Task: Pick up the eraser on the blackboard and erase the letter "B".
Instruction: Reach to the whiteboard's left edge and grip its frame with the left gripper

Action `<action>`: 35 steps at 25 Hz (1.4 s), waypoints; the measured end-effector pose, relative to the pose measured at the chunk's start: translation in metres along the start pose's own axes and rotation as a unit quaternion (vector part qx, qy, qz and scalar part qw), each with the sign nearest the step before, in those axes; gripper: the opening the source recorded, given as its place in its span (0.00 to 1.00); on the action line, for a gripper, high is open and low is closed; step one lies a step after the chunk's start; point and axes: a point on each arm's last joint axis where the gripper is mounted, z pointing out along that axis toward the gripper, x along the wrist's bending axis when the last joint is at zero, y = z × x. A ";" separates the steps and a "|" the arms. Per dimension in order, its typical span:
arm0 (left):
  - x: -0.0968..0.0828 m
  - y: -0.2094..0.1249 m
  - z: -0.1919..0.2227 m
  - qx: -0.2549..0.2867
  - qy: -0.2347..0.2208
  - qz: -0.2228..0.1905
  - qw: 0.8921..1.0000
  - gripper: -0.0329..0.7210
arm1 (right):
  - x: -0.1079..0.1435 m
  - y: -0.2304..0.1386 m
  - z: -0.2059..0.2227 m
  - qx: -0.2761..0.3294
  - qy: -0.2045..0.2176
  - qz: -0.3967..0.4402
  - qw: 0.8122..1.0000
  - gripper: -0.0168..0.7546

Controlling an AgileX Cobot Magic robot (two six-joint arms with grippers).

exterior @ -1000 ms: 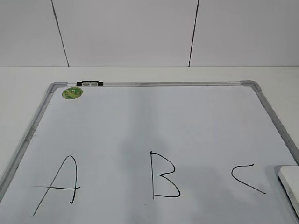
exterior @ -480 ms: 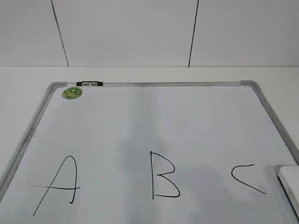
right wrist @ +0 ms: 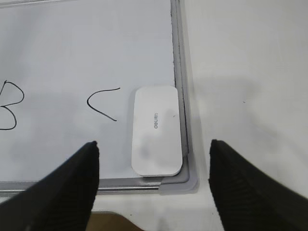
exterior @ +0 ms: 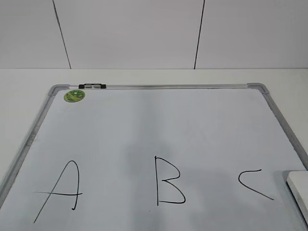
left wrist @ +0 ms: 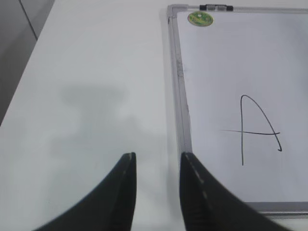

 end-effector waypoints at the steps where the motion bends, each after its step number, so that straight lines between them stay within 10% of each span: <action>1: -0.001 0.005 0.002 0.015 0.001 0.000 1.000 0.36 | 0.000 0.003 0.001 0.013 0.000 0.002 1.000 0.74; 23: -0.021 0.123 0.109 0.311 0.024 0.021 0.950 0.36 | 0.011 0.060 0.087 0.324 0.032 0.075 0.943 0.68; 35: -0.029 0.132 0.247 0.395 0.031 0.046 0.917 0.36 | 0.010 0.060 0.096 0.346 0.029 0.078 0.934 0.68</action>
